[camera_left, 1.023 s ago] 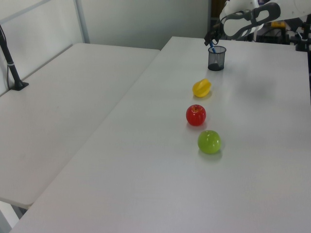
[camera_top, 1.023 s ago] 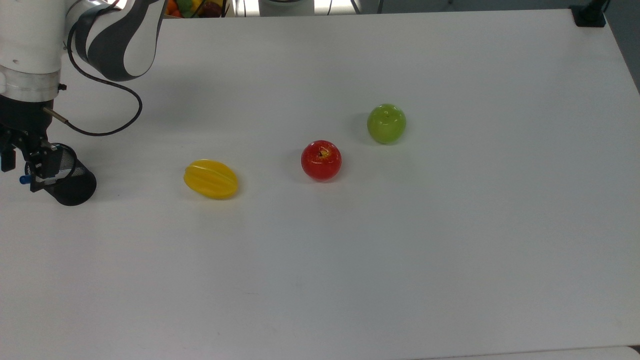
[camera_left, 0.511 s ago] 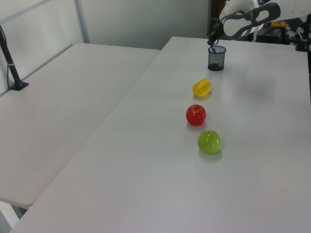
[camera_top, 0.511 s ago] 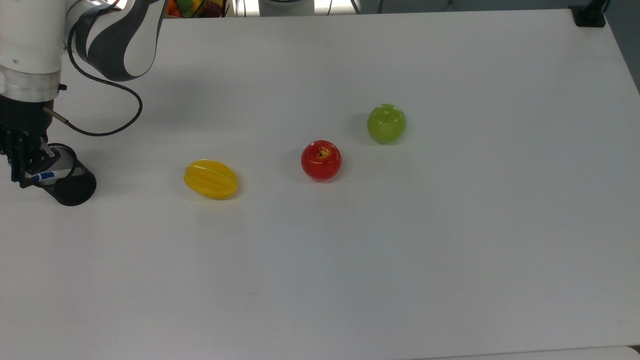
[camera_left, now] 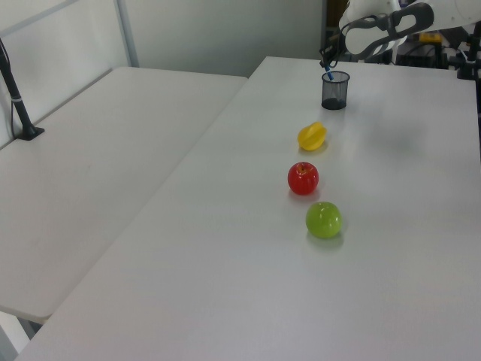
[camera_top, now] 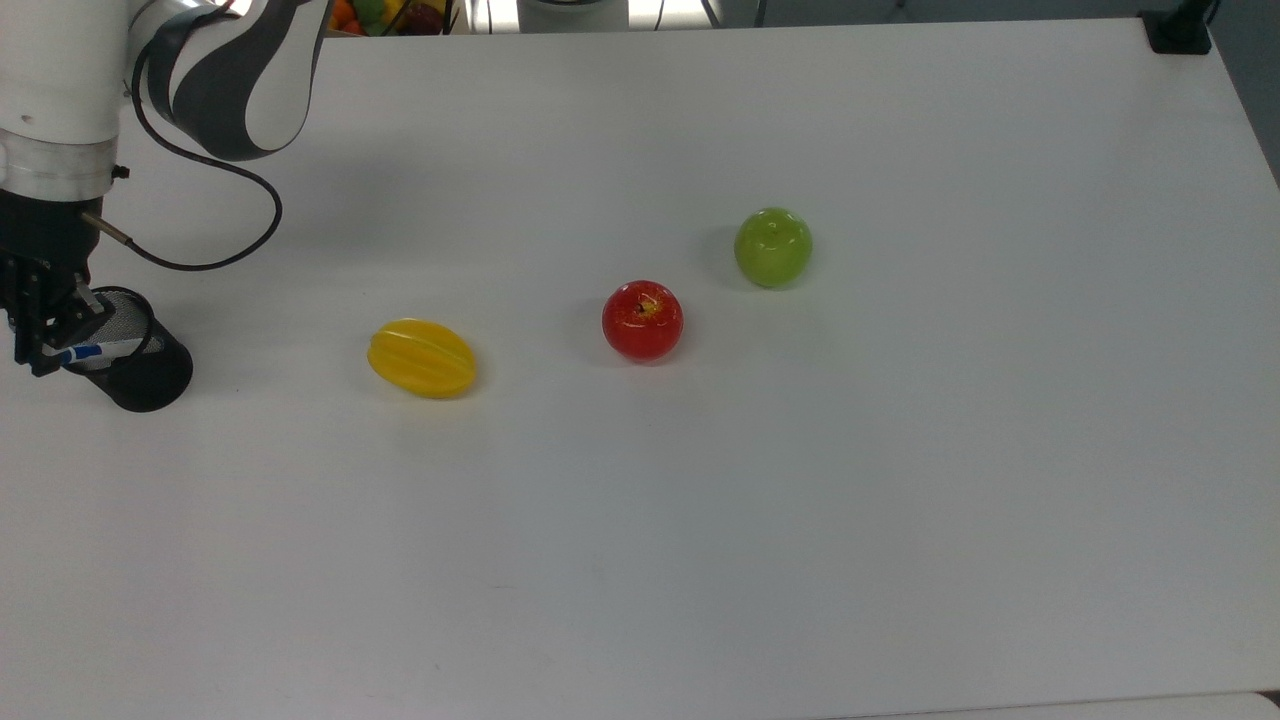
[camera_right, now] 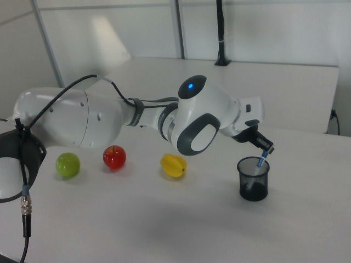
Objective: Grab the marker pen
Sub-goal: 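Lift the marker up out of the pen cup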
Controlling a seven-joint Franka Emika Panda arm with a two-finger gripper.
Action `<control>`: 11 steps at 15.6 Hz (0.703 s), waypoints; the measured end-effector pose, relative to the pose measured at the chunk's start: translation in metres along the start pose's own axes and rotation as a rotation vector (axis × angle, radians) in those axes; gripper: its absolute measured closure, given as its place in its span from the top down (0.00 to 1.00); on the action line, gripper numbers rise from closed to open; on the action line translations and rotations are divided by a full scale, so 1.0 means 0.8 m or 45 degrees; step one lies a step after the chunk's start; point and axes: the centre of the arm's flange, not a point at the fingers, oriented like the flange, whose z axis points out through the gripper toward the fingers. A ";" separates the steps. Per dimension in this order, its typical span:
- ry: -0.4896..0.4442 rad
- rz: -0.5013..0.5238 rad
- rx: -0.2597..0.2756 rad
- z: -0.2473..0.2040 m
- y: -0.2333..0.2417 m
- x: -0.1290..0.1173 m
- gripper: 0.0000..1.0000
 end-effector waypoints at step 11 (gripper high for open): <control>0.246 0.011 0.084 -0.141 -0.024 0.094 0.17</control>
